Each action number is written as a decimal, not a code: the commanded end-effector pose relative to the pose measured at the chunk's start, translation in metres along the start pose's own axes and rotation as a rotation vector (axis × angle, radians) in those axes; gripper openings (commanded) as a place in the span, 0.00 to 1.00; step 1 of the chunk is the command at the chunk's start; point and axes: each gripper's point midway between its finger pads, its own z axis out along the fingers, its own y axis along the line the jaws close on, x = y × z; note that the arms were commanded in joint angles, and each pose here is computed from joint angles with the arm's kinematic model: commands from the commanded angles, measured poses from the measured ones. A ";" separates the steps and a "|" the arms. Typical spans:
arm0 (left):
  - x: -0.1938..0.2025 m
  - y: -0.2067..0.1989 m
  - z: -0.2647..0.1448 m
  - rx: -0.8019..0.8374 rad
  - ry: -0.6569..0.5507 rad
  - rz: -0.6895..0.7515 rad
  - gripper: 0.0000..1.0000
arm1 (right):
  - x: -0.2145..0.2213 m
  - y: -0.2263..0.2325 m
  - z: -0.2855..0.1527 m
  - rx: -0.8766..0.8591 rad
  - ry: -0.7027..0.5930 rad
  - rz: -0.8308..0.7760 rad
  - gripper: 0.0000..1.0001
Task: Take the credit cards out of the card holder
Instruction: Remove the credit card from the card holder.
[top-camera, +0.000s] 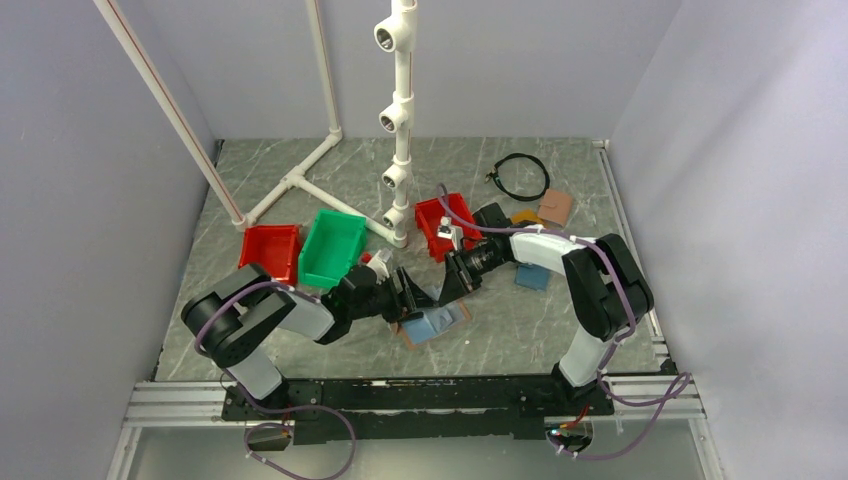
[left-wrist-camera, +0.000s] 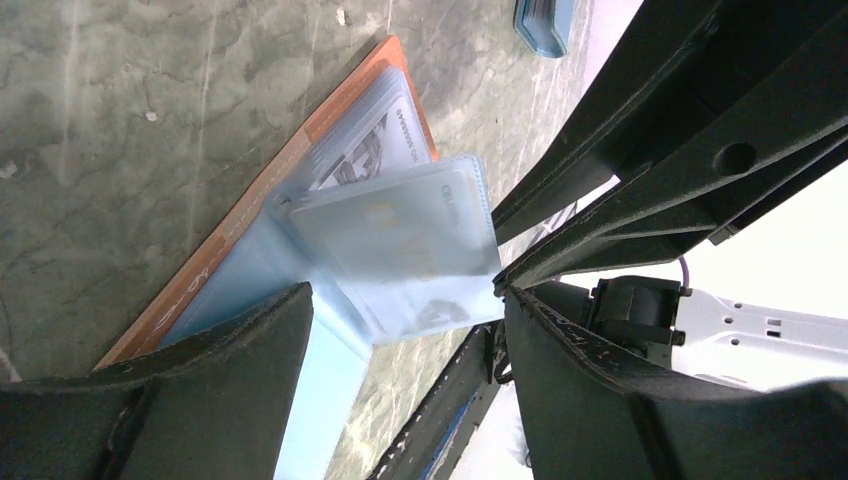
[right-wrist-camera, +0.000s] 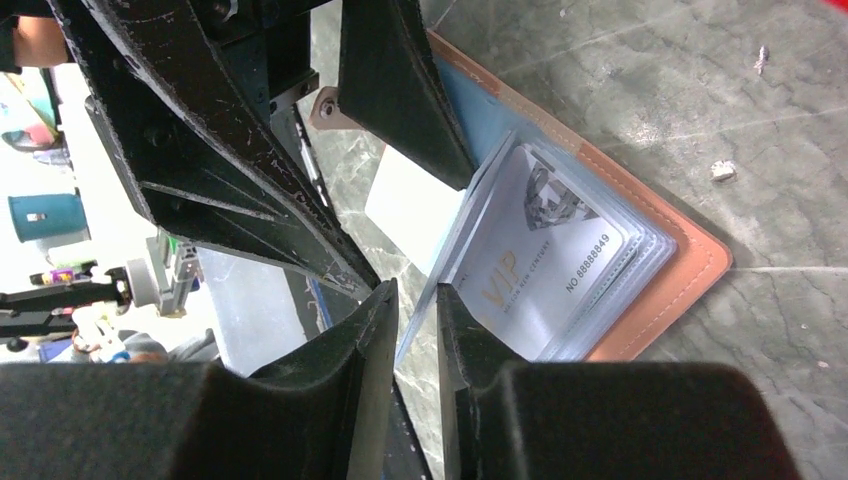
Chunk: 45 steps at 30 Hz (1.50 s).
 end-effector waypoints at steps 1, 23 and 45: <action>-0.004 0.009 -0.003 -0.019 -0.029 0.017 0.77 | -0.009 0.011 0.000 -0.055 -0.011 -0.028 0.21; -0.014 0.009 -0.007 -0.001 -0.105 -0.057 0.76 | 0.000 0.030 0.007 -0.156 0.036 -0.033 0.18; -0.013 0.018 -0.007 0.015 -0.111 -0.088 0.44 | 0.002 0.021 0.012 -0.100 0.060 -0.043 0.19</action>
